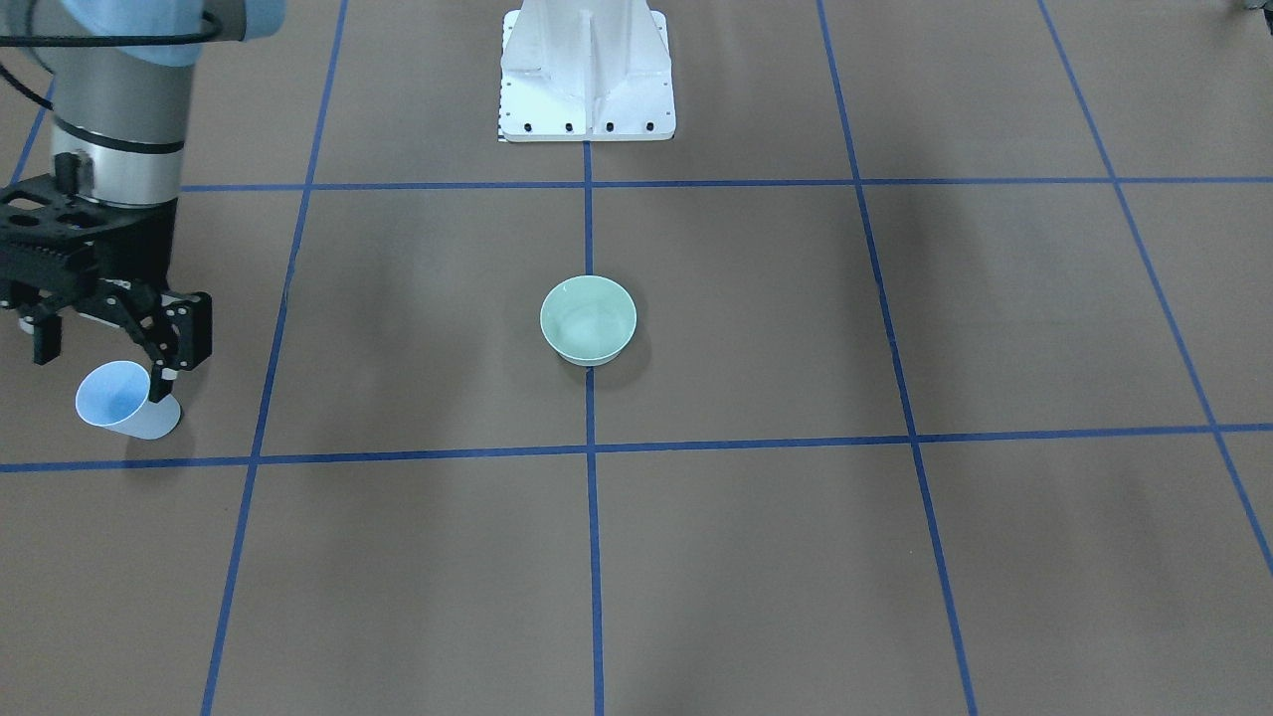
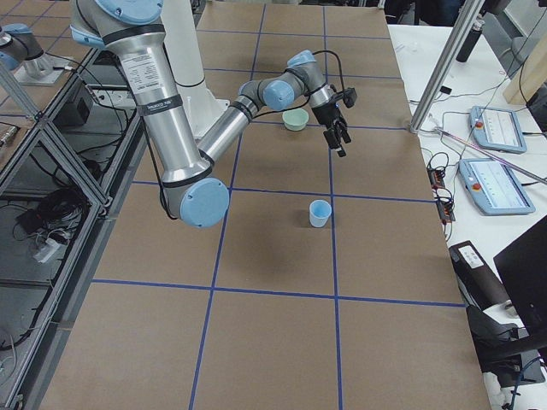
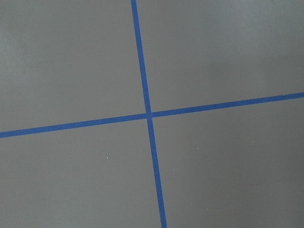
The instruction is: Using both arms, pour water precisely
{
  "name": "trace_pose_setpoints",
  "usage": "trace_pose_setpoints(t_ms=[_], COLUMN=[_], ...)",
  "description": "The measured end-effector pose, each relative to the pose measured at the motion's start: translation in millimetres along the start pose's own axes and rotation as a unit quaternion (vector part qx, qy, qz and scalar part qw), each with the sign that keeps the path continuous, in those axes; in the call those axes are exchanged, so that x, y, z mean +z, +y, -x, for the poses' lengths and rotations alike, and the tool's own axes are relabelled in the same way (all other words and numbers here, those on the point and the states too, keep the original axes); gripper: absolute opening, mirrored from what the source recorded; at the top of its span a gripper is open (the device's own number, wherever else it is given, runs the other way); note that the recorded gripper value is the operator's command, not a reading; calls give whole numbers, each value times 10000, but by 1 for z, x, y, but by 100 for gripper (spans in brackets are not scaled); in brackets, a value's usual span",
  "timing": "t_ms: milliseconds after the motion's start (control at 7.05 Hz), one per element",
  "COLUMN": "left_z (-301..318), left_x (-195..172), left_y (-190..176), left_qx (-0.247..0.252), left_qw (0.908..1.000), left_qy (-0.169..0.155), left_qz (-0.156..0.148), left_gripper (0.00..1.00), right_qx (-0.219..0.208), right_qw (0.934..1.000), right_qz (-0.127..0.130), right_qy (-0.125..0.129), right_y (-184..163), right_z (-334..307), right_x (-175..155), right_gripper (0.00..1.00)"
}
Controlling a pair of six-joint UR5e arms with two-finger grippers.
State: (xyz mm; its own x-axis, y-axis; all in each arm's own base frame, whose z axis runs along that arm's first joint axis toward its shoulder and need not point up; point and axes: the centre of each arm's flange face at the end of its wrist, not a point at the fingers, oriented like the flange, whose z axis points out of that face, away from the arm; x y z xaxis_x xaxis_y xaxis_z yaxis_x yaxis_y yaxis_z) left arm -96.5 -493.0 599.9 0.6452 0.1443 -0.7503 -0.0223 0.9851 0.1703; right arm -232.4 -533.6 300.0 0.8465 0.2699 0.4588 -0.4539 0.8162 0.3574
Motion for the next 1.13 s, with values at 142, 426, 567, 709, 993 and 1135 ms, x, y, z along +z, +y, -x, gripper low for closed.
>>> trace_pose_setpoints(t_ms=[142, 426, 567, 709, 993, 1135], left_z=[0, 0, 1, 1, -2, -10], left_x=[0, -1, -1, 0, -2, -8], left_y=[0, 1, 1, 1, -2, -7], left_qx=[9, 30, 38, 38, 5, -84], left_qw=[10000, 10000, 10000, 10000, 10000, 9999], left_qy=[-1, -2, -2, -2, -7, -26], left_qz=[-6, -15, -14, -13, -27, -81], left_gripper=[100, 100, 100, 100, 100, 100], right_qx=[-294, -861, -1137, -1355, -1795, -1984], right_qw=[9988, 9901, 9829, 9760, 9585, 9513], right_qz=[370, 1025, 1296, 1494, 1845, 1930], right_qy=[-111, -425, -642, -825, -1222, -1358], right_y=[-36, -99, -122, -134, -136, -121], right_z=[-40, -130, -180, -223, -301, -339], right_x=[5, 26, 40, 53, 91, 116], right_gripper=[100, 100, 100, 100, 100, 99])
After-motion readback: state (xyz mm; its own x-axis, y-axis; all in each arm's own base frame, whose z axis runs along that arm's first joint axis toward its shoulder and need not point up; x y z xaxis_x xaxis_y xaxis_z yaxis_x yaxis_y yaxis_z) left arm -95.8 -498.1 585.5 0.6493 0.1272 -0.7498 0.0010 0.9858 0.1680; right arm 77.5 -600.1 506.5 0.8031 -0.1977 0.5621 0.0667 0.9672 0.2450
